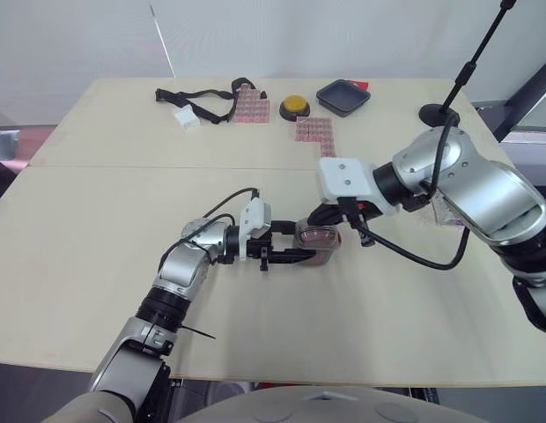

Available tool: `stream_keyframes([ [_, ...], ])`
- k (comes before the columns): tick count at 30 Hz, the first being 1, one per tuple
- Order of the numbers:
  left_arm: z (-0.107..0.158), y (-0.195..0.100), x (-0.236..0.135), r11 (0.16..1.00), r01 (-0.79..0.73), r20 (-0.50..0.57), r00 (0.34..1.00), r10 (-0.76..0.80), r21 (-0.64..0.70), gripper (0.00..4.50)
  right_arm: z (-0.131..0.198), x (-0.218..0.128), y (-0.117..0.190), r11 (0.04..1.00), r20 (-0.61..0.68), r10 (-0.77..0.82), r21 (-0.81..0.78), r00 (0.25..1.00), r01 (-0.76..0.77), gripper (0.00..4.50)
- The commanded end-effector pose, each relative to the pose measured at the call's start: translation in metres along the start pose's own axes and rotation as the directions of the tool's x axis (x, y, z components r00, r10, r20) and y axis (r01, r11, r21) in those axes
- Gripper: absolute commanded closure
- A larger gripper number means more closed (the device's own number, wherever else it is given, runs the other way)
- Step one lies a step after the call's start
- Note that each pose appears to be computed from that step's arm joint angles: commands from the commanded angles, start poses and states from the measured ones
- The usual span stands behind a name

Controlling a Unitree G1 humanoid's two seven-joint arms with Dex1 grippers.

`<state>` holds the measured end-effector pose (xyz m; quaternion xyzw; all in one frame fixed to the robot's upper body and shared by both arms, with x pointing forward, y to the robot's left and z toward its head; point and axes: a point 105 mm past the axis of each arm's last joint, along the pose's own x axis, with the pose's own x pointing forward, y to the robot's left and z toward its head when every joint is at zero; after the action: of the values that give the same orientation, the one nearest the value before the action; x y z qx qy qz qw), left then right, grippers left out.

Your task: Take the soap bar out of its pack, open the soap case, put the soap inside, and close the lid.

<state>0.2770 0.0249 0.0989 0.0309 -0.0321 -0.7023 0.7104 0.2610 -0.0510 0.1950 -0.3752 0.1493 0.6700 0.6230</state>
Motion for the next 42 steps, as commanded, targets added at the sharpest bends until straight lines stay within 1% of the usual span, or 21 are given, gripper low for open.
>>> stream_keyframes([
  [1, 0.009, 0.001, -0.003, 0.999, 0.003, 0.023, 1.000, -0.004, 0.038, 2.57, -0.009, 0.002, 0.006, 0.999, -0.011, 0.013, 0.030, 1.000, -0.013, 4.49],
  [8, 0.011, 0.002, -0.003, 0.999, 0.002, 0.024, 1.000, -0.003, 0.041, 2.57, -0.021, 0.007, 0.006, 0.997, 0.011, -0.013, 0.070, 1.000, 0.012, 4.49],
  [13, 0.011, 0.002, -0.004, 0.999, 0.000, 0.021, 1.000, -0.001, 0.041, 2.57, -0.028, 0.008, 0.006, 0.998, 0.003, -0.016, 0.067, 1.000, 0.015, 4.49],
  [23, 0.011, 0.001, -0.005, 0.999, 0.000, 0.019, 1.000, 0.000, 0.037, 2.57, -0.002, -0.006, -0.009, 0.995, 0.121, -0.069, 0.086, 0.990, 0.059, 4.49],
  [31, 0.010, 0.001, -0.005, 0.999, 0.004, 0.019, 1.000, -0.005, 0.036, 2.57, 0.005, -0.011, -0.009, 0.995, 0.136, -0.067, 0.082, 0.988, 0.056, 4.49],
  [37, 0.010, 0.001, -0.005, 0.999, 0.006, 0.018, 1.000, -0.007, 0.035, 2.57, 0.020, -0.022, -0.014, 0.994, 0.197, -0.094, 0.072, 0.976, 0.081, 4.49],
  [42, 0.010, 0.001, -0.005, 0.999, 0.006, 0.018, 1.000, -0.006, 0.036, 2.57, 0.025, -0.029, -0.019, 0.990, 0.237, -0.135, 0.077, 0.962, 0.120, 4.49],
])
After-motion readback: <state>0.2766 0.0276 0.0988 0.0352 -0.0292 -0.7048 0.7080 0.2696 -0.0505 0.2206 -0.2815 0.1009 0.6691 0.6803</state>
